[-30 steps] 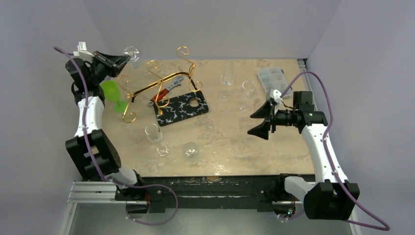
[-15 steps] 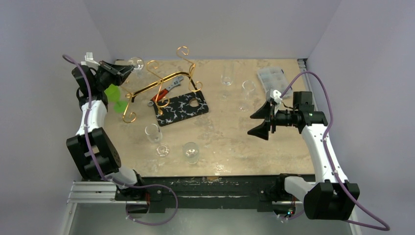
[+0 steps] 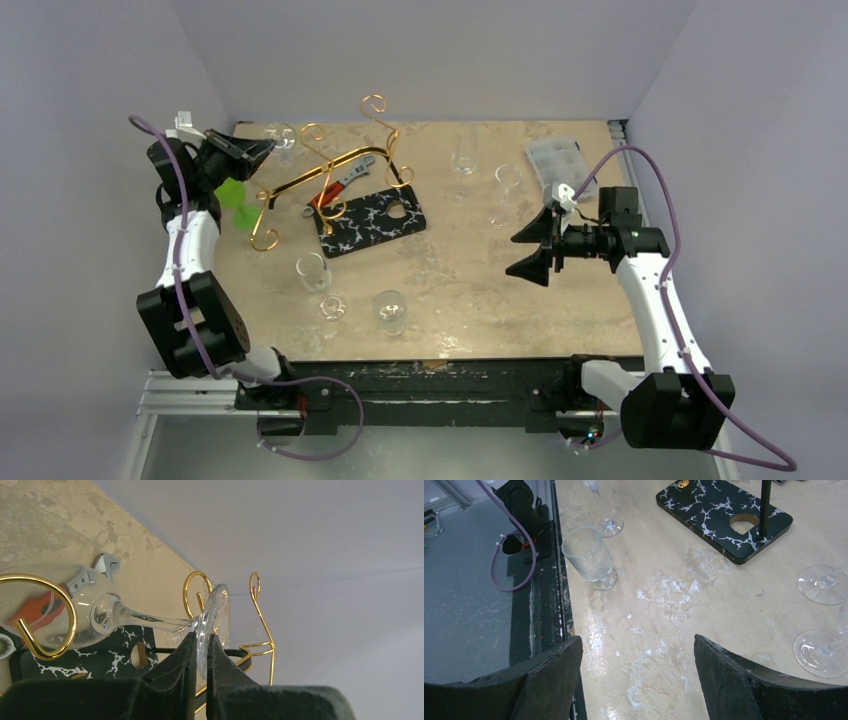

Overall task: Place the wine glass upside down on the wine glass rack
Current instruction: Turn the wine glass upside down at the wine rack.

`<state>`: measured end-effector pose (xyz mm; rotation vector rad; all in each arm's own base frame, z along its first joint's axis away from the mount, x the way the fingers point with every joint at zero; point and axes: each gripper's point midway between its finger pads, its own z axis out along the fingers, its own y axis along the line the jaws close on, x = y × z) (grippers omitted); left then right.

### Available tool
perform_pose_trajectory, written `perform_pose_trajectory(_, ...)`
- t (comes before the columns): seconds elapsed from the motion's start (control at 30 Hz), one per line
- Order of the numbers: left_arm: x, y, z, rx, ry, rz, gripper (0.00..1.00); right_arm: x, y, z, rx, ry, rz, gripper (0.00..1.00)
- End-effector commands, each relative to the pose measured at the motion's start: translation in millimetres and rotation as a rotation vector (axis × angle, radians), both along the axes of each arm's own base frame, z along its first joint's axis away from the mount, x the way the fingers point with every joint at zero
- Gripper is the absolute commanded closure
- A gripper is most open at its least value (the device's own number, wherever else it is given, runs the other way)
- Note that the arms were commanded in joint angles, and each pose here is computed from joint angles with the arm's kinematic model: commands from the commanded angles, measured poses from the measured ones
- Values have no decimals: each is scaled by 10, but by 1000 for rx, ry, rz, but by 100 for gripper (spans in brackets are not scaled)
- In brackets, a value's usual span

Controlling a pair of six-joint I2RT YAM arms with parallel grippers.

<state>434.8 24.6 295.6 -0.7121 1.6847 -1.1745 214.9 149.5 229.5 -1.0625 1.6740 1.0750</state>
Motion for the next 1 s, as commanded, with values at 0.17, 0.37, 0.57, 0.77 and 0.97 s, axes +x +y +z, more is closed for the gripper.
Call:
perform_pose_trajectory(0.17, -145, 32, 257, 85, -107, 24, 100, -22, 45, 196, 26, -74, 34, 20)
perform_pose_trajectory(0.37, -206, 67, 245, 94, -107, 53, 100, -22, 48, 197, 26, -74, 36, 20)
perform_pose_trajectory(0.57, -253, 114, 228, 93, -106, 82, 100, -23, 51, 193, 26, -73, 38, 20)
perform_pose_trajectory(0.77, -280, 132, 176, 87, -92, 96, 100, -27, 51, 198, 25, -74, 38, 20)
perform_pose_trajectory(0.97, -326, 192, 108, 73, -76, 127, 100, -35, 55, 204, 26, -77, 42, 20)
